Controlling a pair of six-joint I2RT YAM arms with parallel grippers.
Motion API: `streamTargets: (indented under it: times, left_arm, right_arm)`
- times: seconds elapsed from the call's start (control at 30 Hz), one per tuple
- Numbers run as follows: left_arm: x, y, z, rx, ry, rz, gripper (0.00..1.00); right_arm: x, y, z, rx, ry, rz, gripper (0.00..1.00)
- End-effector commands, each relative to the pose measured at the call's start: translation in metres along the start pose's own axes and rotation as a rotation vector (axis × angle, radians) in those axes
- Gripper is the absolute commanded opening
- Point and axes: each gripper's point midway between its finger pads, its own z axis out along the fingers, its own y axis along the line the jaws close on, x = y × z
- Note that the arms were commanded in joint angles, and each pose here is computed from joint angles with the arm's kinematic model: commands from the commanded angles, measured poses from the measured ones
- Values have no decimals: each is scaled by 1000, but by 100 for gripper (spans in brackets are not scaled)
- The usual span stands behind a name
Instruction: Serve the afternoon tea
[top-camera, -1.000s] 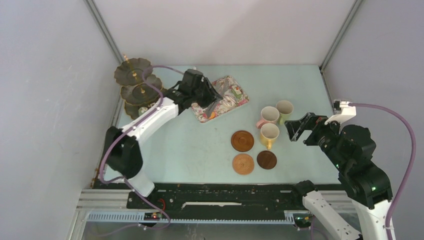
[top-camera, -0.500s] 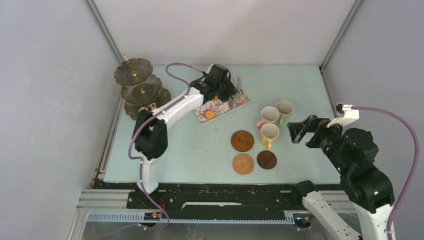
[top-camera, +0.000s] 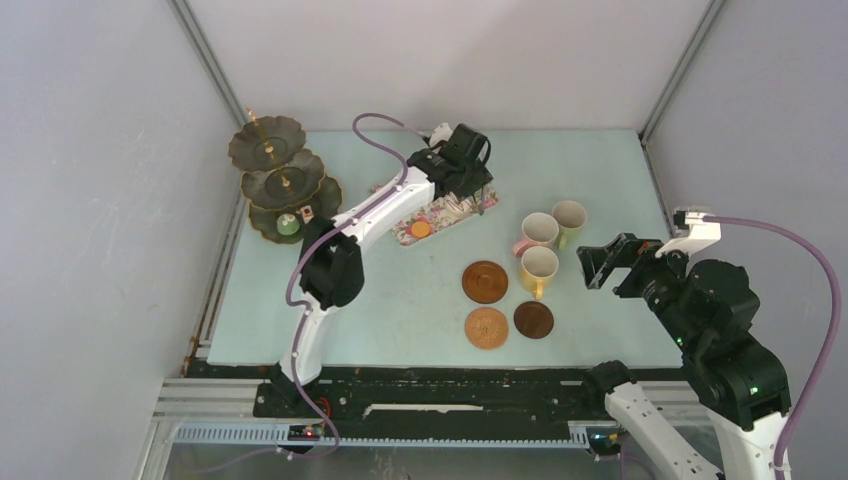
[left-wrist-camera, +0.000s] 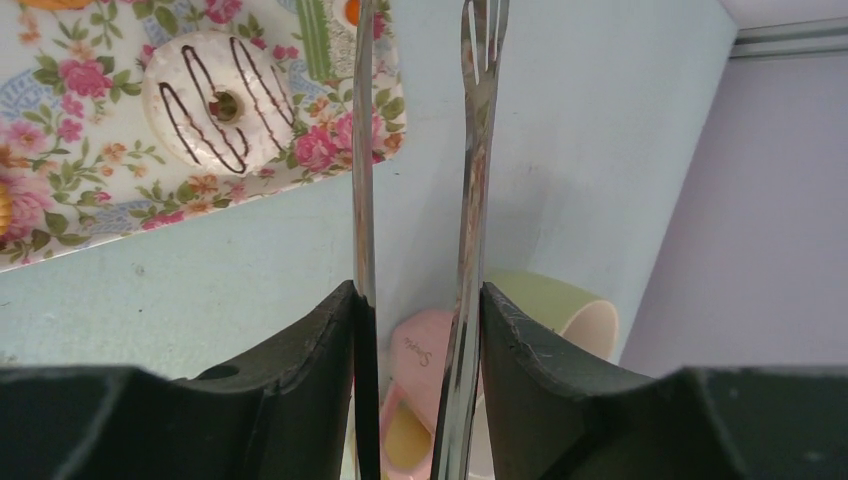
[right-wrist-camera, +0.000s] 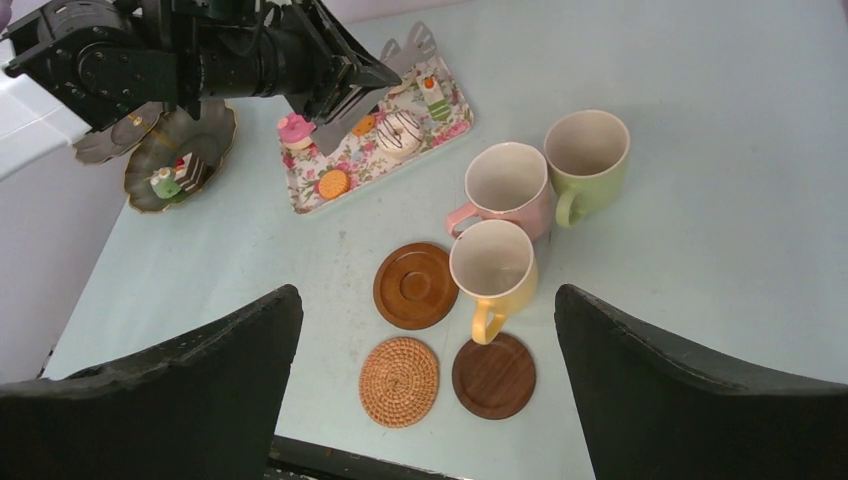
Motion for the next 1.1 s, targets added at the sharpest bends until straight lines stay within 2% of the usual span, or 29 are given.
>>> streamTargets:
  times: [0.0, 0.4, 1.07]
  left_arm:
    - [-6, 7, 5, -50, -38, -14, 48]
    - [8, 8, 32, -82, 3, -43, 48]
    - [18, 17, 52, -101, 7, -124, 49]
  right_arm:
    - [-3, -4, -2, 14, -22, -26, 100]
    - [-4, -5, -3, 21, -28, -28, 100]
    - [-5, -6, -4, 21, -32, -26, 100]
